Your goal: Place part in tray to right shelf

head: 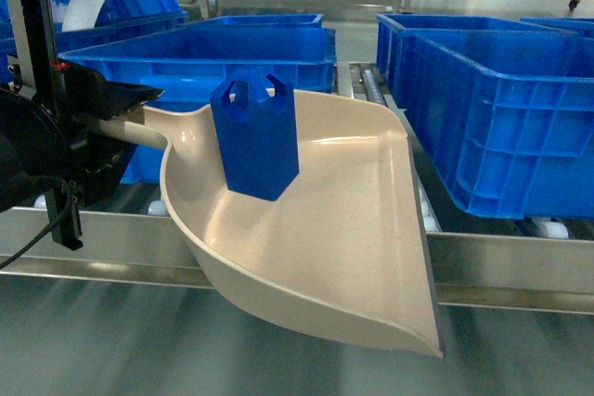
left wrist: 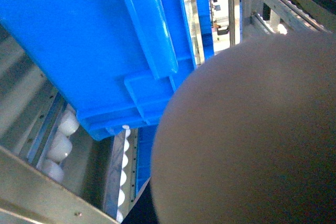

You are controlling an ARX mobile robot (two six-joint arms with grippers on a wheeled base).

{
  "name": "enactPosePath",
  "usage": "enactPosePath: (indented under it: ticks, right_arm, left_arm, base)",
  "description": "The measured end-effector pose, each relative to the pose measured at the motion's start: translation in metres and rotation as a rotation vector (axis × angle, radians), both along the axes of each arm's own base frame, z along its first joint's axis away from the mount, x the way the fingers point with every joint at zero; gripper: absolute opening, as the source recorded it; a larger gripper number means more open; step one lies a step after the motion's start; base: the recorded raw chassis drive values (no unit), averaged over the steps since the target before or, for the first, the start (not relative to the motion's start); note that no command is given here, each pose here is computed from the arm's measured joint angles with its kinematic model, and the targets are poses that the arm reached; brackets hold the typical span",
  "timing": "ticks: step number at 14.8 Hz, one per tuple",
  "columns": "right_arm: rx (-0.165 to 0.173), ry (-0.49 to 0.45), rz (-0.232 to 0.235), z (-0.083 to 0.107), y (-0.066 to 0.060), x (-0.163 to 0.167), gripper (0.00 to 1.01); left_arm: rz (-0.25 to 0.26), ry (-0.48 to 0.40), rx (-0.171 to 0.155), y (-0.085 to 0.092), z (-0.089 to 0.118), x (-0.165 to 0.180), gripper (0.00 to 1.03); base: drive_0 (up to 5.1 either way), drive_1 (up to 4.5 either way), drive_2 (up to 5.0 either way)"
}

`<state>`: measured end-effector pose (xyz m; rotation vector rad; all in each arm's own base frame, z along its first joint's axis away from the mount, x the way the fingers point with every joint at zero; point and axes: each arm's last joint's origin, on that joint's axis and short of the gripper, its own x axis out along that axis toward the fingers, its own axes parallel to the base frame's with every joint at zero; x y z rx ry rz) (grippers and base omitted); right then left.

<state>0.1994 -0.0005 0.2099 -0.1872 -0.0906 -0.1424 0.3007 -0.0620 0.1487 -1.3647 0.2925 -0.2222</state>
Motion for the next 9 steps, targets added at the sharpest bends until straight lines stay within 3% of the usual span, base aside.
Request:
enactPosePath:
  ticks: [1, 9]
  right_arm:
    - [0.000, 0.008, 0.000, -0.0009, 0.0000, 0.0003, 0.98]
    - [0.000, 0.004, 0.000, -0.0005, 0.0000, 0.0002, 0.98]
  left_arm:
    - [0.002, 0.003, 0.001, 0.0002, -0.0003, 0.0000, 0.16]
    - [0.003, 0.002, 0.000, 0.0006, -0.0002, 0.0001, 0.16]
  base:
    - [0.1, 4.08, -3.9]
    - [0.0, 0.00, 0.0]
